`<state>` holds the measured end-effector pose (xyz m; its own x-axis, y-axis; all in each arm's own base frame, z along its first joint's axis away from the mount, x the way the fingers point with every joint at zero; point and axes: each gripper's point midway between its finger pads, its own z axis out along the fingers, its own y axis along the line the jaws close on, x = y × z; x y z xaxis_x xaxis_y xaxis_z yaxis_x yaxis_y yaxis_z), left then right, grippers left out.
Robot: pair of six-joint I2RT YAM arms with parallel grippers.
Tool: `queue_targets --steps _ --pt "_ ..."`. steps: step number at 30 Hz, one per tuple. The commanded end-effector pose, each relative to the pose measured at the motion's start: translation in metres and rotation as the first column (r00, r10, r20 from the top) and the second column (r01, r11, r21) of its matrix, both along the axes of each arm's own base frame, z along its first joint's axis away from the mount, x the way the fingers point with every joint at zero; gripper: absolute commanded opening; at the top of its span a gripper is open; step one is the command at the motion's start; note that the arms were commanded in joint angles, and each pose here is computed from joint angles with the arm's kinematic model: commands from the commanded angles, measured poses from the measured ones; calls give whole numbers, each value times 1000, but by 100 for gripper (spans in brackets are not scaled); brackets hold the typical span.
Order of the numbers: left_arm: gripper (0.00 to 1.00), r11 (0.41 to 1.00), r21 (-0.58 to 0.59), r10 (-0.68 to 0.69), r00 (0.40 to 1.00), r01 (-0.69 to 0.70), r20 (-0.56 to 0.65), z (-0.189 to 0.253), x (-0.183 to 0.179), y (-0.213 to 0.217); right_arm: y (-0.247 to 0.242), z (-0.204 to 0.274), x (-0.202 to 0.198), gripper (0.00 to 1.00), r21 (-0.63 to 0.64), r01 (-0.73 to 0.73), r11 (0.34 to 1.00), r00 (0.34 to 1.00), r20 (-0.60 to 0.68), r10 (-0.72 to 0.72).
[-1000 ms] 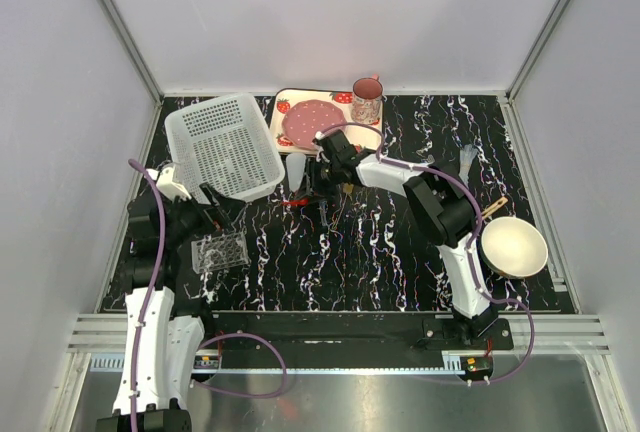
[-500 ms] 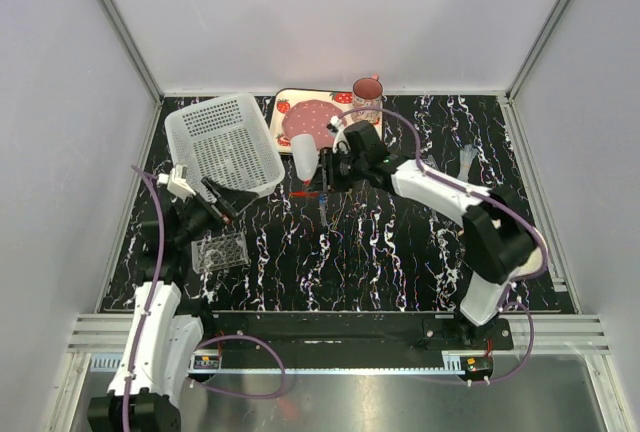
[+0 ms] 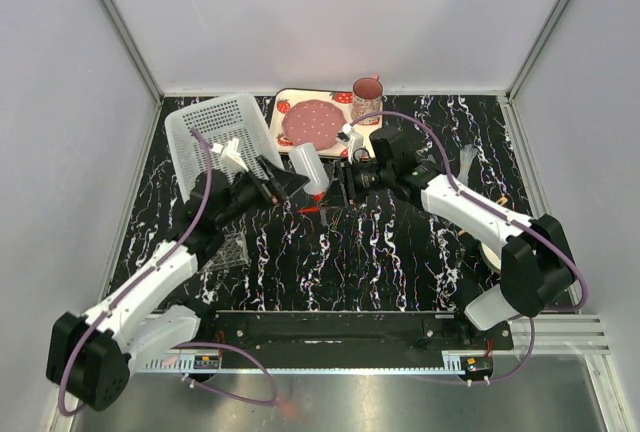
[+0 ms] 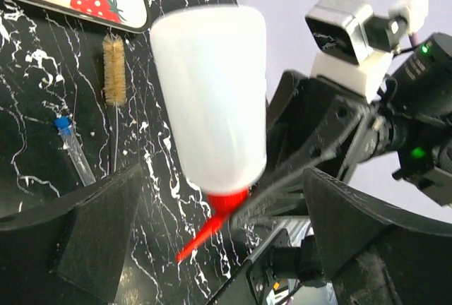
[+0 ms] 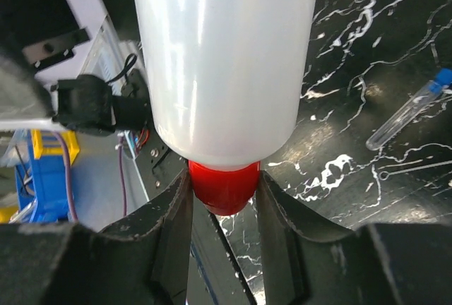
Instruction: Organize the chemistry lab equipment
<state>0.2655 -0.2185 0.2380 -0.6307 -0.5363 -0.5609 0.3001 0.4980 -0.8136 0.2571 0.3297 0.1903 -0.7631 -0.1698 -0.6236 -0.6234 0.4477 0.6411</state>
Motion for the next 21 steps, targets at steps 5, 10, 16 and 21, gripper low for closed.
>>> queue_targets --steps 5,10,16,21 --pt "94 999 6 48 987 -49 156 49 34 -29 1 37 -30 15 111 -194 975 975 130 179" --pt "68 999 -4 32 990 -32 138 47 33 -41 0 38 -30 15 112 -195 974 973 147 178" --pt "30 1000 2 30 992 -30 125 46 27 -38 -8 39 -27 25 121 -216 969 965 176 193" --pt "26 990 100 92 988 -104 122 42 31 -7 -31 46 -40 80 172 -362 916 914 257 313"
